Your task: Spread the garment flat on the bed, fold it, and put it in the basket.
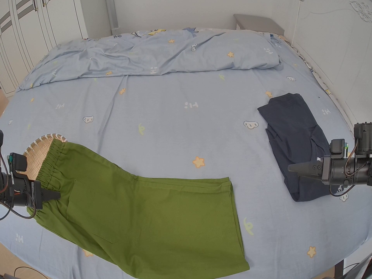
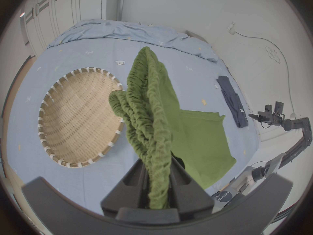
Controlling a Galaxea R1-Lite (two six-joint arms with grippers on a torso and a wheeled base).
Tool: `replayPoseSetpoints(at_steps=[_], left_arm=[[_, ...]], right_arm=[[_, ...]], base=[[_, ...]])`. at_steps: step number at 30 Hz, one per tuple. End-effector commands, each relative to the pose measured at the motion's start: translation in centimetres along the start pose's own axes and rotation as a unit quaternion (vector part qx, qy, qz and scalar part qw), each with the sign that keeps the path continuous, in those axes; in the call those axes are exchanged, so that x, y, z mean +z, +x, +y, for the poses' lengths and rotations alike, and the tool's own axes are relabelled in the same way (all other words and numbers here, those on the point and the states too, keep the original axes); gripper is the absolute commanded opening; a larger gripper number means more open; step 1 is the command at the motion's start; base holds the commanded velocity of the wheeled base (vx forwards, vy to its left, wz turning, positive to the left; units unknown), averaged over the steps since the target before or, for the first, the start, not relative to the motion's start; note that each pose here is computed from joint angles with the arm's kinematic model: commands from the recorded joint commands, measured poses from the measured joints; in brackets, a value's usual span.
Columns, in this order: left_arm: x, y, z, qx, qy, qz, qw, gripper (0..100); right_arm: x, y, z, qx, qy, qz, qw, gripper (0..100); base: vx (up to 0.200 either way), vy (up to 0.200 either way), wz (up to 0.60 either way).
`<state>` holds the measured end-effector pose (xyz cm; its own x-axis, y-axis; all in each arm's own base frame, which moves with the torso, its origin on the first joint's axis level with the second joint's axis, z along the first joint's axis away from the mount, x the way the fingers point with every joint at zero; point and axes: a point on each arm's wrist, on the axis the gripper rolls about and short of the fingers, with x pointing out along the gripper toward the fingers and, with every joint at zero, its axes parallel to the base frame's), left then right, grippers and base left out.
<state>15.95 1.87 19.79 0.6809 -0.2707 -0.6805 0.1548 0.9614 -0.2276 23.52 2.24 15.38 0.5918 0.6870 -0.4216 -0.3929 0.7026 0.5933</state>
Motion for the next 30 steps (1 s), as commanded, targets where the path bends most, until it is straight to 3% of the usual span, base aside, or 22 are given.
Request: replayPoseSetpoints(at_steps=[1,7,18,19,21,23,30], left_arm=[[0.7,-0.6,-3.1,-0.044,0.024,-0.013,0.9987,0],[1.9,-1.0,-6.0,-0.021,0.067,-0.016,0.9974,0],[3.8,2.1,-11.7,-0.098,0.153,0.002,0.9833,0],[4.0,2.4,-13.1,-0.110,0.170,0.004,0.9792,0],[4.1,2.6,-13.8,-0.111,0.179,0.004,0.9776,0],[3.6,3.4,-15.8,-0.094,0.205,0.008,0.9742,0],[1.8,4.6,-18.9,-0.121,0.191,0.013,0.9742,0]], right_arm=[[-0.2,0.2,0.3,-0.002,-0.004,0.003,1.0000,100],[-0.5,0.7,0.7,-0.012,-0.010,0.009,0.9998,100],[-0.6,0.8,0.7,-0.014,-0.008,0.011,0.9998,100],[-0.6,0.7,0.7,-0.014,-0.008,0.011,0.9998,100],[-0.6,0.7,0.7,-0.014,-0.009,0.010,0.9998,100],[-0.6,0.7,0.7,-0.014,-0.008,0.011,0.9998,100],[-0.6,0.8,0.5,-0.016,-0.006,0.010,0.9998,100]], base=[[0.000,0.000,0.00],[0.000,0.000,0.00],[0.000,0.000,0.00],[0.000,0.000,0.00],[0.000,0.000,0.00],[0.000,0.000,0.00],[0.000,0.000,0.00]])
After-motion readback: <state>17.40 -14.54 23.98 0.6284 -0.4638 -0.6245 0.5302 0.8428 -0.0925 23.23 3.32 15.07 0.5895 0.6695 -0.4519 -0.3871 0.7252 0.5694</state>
